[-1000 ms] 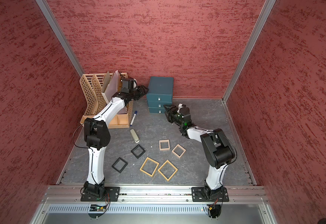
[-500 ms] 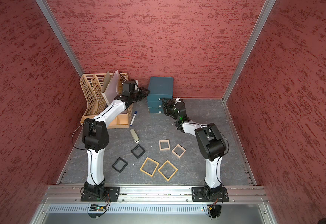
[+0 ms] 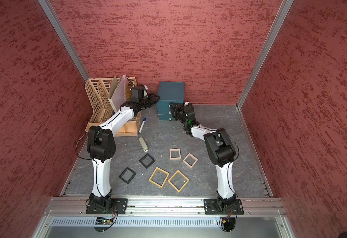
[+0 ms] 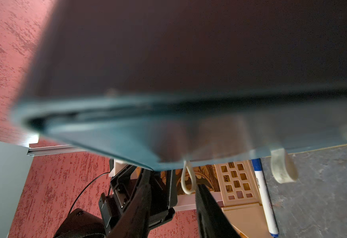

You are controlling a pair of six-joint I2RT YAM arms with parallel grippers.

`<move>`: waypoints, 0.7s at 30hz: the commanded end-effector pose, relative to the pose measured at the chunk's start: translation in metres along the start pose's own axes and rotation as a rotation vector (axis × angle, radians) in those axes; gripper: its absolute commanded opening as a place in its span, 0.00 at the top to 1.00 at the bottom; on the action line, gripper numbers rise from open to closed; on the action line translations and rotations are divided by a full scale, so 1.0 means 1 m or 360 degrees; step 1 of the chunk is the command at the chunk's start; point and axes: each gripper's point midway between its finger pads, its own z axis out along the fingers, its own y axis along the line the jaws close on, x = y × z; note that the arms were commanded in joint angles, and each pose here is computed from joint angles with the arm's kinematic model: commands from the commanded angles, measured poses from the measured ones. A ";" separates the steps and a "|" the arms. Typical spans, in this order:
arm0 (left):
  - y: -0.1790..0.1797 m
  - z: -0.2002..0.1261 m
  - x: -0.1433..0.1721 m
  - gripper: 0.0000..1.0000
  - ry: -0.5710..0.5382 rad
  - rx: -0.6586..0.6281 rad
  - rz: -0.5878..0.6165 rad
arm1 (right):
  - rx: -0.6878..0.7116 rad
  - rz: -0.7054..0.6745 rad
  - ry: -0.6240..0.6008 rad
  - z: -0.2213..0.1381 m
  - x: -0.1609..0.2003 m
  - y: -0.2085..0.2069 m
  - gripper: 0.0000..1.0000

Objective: Place the brooch boxes into the drawer by color
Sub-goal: Open the drawer in the storage box.

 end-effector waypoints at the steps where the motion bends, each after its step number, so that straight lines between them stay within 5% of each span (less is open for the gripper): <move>1: -0.002 -0.006 0.009 0.56 0.0070 -0.0038 0.0001 | 0.0059 0.0022 -0.0016 0.009 0.003 -0.012 0.59; 15: -0.002 -0.007 0.007 0.54 0.0074 -0.0027 -0.0001 | 0.0000 0.0022 -0.0141 0.012 -0.012 -0.008 0.78; 21: -0.001 -0.008 0.005 0.53 0.0069 -0.0029 -0.0004 | -0.0002 0.0006 -0.0160 0.008 -0.012 -0.006 1.00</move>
